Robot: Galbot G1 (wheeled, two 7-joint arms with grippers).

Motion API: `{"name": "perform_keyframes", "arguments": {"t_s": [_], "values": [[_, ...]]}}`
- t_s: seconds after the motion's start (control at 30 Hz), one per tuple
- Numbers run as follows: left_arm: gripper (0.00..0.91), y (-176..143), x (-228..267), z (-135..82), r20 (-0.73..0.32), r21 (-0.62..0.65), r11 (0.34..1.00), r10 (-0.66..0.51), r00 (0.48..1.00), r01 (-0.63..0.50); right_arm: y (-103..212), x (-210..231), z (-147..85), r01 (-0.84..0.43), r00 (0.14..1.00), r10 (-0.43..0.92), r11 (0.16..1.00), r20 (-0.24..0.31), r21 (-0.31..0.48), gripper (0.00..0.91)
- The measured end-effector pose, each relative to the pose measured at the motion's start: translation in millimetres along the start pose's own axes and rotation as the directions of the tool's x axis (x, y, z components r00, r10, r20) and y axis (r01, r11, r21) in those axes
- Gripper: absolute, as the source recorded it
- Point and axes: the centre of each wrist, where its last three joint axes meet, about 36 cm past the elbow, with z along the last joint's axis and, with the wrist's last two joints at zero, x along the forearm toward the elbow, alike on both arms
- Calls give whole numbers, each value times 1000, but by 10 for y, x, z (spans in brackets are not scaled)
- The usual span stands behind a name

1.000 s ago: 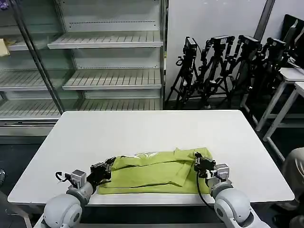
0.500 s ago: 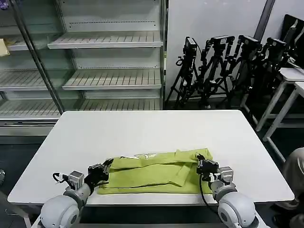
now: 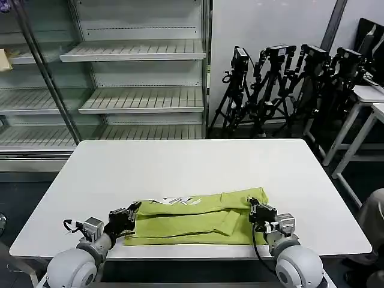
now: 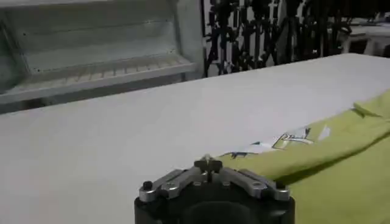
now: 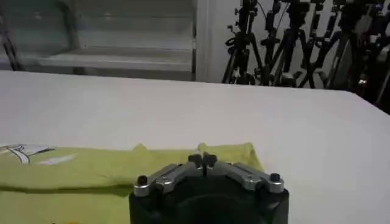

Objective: Fold and organize the clothes.

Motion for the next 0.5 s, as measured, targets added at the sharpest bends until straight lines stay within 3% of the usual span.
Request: {"name": "perform_keyframes", "arguments": {"t_s": [0.03, 0.07, 0.1, 0.5], "values": [[30, -4, 4, 3, -1, 0, 1000, 1, 1000, -1, 2, 6, 7, 1, 1000, -1, 1000, -2, 2, 0], [725, -12, 8, 10, -3, 0, 1000, 3, 1000, -3, 2, 12, 10, 2, 1000, -2, 1000, -4, 5, 665], [907, -20, 11, 16, -4, 0, 1000, 5, 1000, -5, 1, 19, 14, 2, 1000, -2, 1000, -6, 8, 907], [907, -102, 138, -37, 12, 1, 1000, -28, 1000, 28, -84, 141, 24, -18, 1000, 18, 1000, 3, 17, 907]]}}
